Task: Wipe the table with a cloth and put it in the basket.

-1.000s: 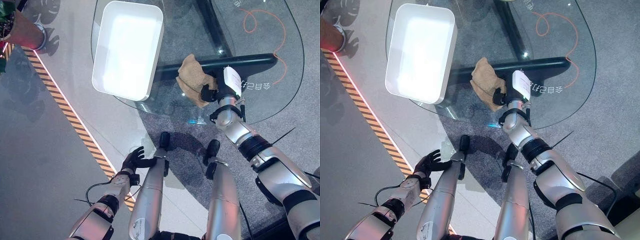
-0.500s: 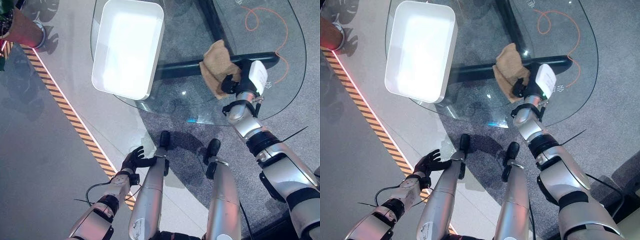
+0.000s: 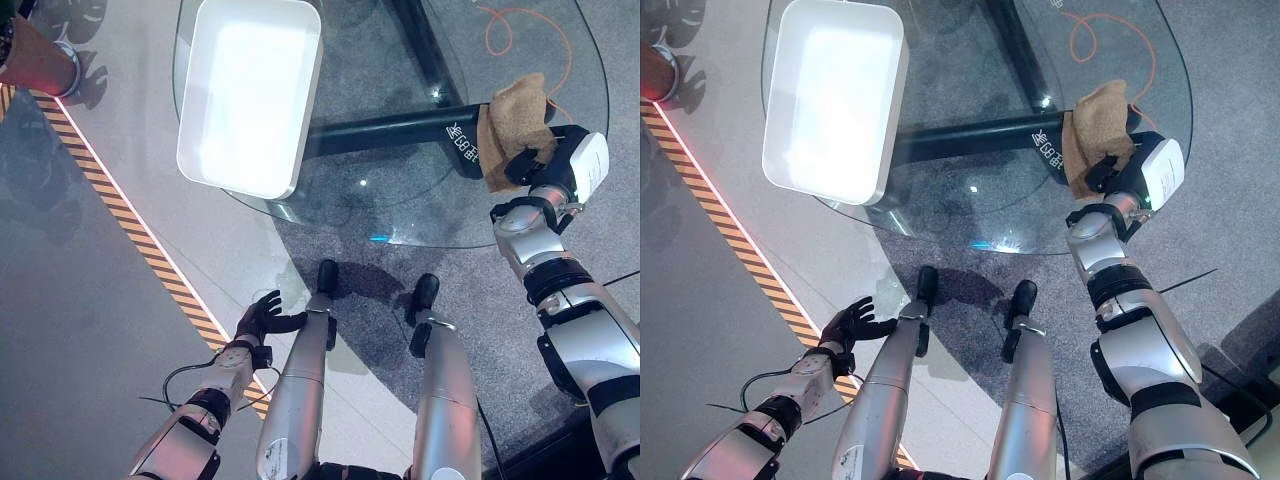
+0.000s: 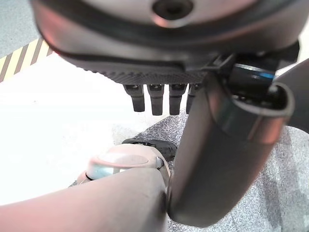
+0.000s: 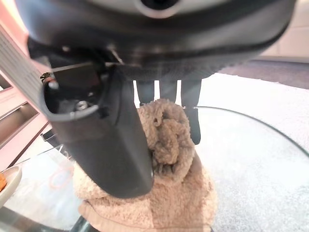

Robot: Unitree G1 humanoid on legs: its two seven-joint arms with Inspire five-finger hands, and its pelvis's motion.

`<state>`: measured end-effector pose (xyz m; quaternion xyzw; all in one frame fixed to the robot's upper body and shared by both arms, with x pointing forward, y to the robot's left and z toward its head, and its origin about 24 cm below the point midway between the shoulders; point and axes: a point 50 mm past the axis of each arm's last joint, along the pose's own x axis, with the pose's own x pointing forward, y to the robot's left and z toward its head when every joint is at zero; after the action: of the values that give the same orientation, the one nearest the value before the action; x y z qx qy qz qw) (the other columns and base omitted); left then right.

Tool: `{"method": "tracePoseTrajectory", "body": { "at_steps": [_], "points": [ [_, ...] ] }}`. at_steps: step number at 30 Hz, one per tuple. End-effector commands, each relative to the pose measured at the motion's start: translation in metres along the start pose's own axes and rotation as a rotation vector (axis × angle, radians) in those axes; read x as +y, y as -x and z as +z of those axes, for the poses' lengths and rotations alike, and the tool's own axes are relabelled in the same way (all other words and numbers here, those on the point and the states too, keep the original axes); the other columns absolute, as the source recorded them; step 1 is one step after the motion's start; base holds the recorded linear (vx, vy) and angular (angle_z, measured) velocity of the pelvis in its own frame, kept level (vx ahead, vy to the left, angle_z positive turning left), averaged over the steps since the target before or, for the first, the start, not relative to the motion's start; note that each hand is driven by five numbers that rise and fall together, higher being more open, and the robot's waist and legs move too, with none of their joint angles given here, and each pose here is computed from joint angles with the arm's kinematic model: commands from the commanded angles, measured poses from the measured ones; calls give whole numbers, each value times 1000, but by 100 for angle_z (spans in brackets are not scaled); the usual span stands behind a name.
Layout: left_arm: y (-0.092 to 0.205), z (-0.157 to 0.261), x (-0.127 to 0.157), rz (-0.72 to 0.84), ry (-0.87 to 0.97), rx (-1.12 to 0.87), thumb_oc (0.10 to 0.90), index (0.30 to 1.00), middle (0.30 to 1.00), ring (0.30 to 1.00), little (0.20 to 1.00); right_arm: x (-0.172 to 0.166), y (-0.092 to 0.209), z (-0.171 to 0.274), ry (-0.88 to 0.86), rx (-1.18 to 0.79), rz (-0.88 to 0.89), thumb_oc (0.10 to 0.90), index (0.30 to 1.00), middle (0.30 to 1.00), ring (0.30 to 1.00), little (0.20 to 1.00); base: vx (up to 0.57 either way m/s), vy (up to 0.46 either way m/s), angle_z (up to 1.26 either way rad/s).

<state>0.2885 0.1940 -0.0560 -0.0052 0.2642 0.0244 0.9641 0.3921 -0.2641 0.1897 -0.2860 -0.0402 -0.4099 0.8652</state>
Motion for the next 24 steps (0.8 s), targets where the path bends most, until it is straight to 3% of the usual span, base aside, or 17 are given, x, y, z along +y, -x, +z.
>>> {"method": "tracePoseTrajectory", "body": {
  "at_steps": [1, 8, 16, 24],
  "points": [
    [10, -27, 20, 48, -3, 76, 800, 900, 900, 900, 900, -59, -34, 39, -120, -138, -249, 100, 300, 300, 300, 200, 0, 0, 0],
    [9, -26, 19, 46, -4, 77, 800, 900, 900, 900, 900, -51, -31, 45, -149, -164, -195, 100, 300, 300, 300, 200, 0, 0, 0],
    [9, -25, 17, 38, -7, 68, 800, 900, 900, 900, 900, -10, 5, 93, -219, -368, 80, 100, 300, 300, 300, 200, -6, 3, -2],
    [8, -27, 8, 24, -1, 65, 800, 900, 900, 900, 900, 24, 40, 107, -193, -473, 274, 100, 300, 300, 300, 200, 0, 3, 0]
  ]
}}
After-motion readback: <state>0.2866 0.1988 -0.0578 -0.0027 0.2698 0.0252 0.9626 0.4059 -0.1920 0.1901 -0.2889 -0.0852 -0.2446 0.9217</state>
